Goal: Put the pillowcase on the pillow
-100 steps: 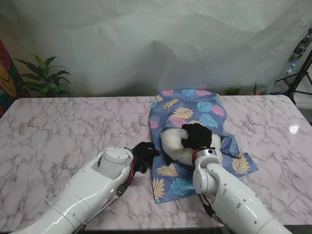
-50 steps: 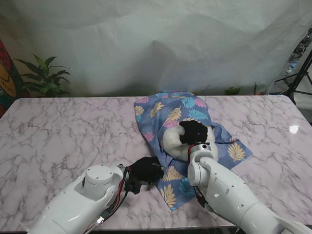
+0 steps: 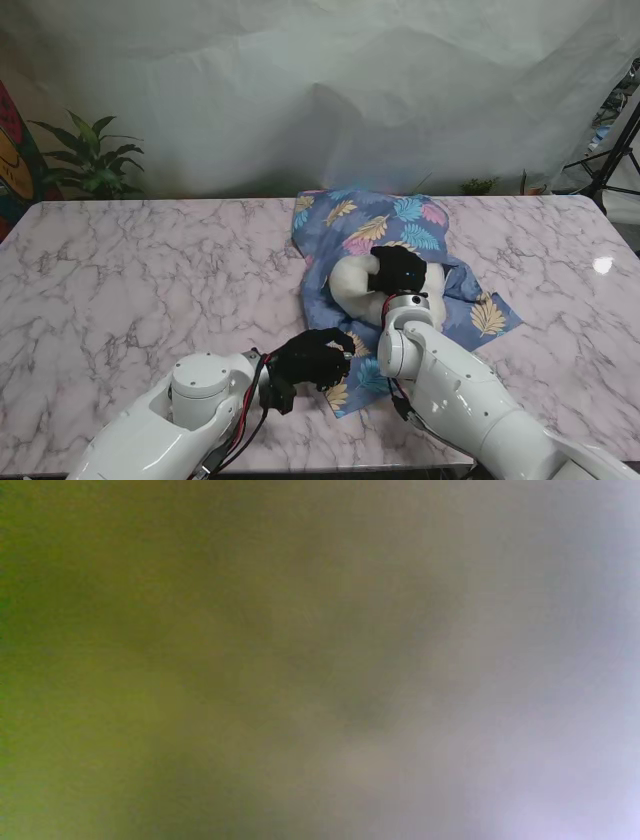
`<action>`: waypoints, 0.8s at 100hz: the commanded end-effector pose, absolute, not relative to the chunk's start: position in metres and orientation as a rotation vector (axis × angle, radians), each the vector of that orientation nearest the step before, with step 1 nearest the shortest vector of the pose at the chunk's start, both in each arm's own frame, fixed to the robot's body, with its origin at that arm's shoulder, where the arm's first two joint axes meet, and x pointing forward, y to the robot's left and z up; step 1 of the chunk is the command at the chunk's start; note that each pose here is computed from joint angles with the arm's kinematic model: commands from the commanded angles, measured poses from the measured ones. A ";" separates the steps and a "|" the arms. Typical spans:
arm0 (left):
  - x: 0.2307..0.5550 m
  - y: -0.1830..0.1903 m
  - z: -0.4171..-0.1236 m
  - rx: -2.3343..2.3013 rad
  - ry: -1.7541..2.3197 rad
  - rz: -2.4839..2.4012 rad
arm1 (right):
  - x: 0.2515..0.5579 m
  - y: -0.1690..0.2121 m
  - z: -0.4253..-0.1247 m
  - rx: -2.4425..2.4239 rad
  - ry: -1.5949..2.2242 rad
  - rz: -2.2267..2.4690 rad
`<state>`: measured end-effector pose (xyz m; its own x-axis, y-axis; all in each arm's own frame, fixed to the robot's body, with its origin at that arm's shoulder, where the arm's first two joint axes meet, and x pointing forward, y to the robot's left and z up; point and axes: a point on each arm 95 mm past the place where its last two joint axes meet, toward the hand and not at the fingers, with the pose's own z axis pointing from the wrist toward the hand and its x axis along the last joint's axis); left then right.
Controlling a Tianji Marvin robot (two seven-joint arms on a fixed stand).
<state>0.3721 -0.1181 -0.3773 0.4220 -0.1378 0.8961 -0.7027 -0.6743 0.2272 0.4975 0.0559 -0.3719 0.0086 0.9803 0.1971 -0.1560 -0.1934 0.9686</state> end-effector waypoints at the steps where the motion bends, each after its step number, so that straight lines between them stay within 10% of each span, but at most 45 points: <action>1: 0.370 -0.119 -0.377 2.070 -0.730 1.212 | 0.492 0.056 -0.375 1.244 1.014 1.450; 50: 0.415 -0.086 -0.305 1.710 -1.029 1.985 | 0.474 0.044 -0.383 1.140 1.288 1.628; 80: 0.462 -0.070 -0.292 1.431 -1.965 2.209 | 0.464 0.033 -0.382 1.062 1.398 1.772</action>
<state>0.4536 -0.0780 -0.2965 -0.6097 -0.6237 0.4891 -0.4021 -0.2884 -0.8690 0.4693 0.0378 -0.3743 -0.4869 0.8474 0.2119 -0.0163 -0.2514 0.9677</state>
